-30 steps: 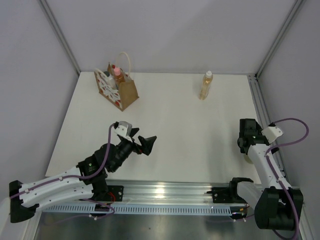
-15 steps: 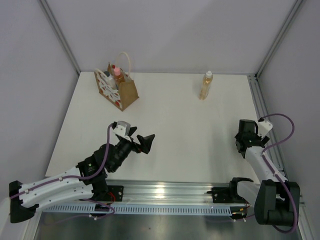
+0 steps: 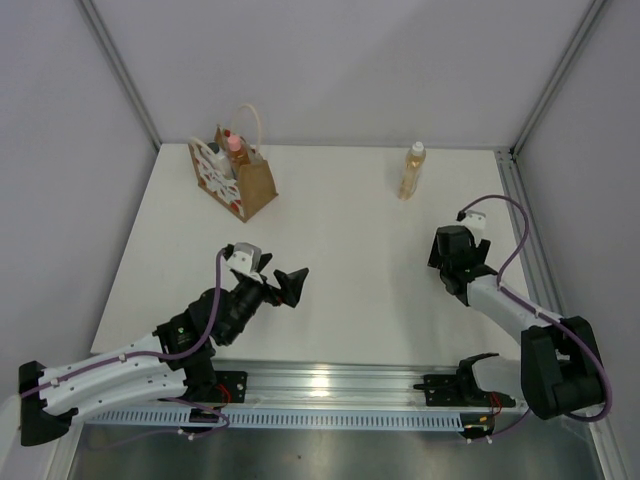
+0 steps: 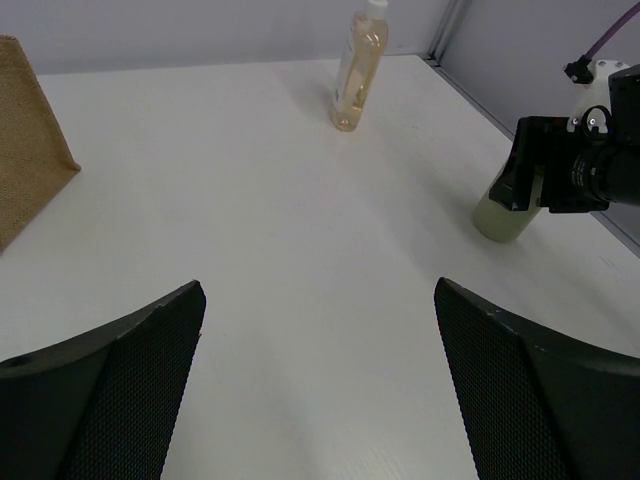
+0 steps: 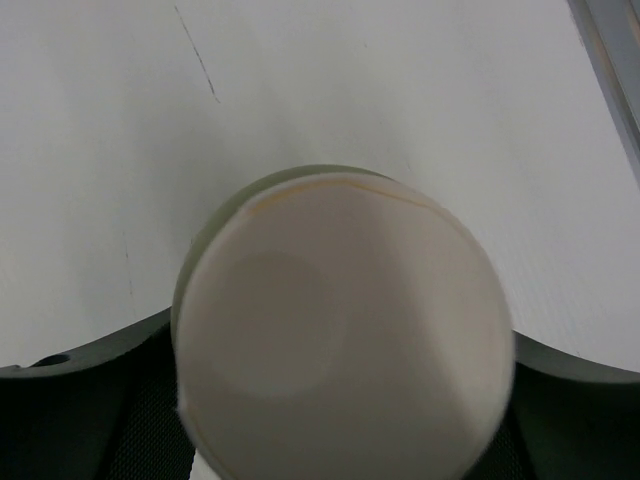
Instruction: Place the personal care products into the canvas bag
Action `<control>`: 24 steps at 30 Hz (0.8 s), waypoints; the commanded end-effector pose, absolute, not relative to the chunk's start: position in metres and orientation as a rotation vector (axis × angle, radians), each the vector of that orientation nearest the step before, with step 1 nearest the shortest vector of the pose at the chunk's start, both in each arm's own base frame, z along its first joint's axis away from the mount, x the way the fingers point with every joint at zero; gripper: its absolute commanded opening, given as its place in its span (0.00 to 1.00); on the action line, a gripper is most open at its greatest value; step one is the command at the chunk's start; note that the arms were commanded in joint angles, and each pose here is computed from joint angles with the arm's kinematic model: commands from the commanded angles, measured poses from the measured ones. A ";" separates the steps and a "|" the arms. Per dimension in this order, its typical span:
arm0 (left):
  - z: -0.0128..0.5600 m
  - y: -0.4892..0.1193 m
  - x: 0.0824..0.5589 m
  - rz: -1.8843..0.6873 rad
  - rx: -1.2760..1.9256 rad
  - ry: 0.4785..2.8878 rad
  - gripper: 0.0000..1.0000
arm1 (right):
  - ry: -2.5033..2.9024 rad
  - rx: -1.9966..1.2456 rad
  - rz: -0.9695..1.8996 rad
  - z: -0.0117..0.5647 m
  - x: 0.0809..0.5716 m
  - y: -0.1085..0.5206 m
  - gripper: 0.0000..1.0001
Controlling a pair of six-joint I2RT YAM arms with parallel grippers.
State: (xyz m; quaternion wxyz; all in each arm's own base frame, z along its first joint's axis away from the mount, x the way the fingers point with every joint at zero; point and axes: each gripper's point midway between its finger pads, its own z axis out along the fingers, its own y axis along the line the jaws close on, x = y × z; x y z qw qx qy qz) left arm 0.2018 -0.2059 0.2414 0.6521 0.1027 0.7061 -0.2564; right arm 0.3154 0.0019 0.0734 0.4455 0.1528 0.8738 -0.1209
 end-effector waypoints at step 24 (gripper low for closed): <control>0.251 -0.213 0.201 -0.609 0.256 1.555 0.99 | 2.147 0.068 -0.059 0.100 0.366 0.076 0.55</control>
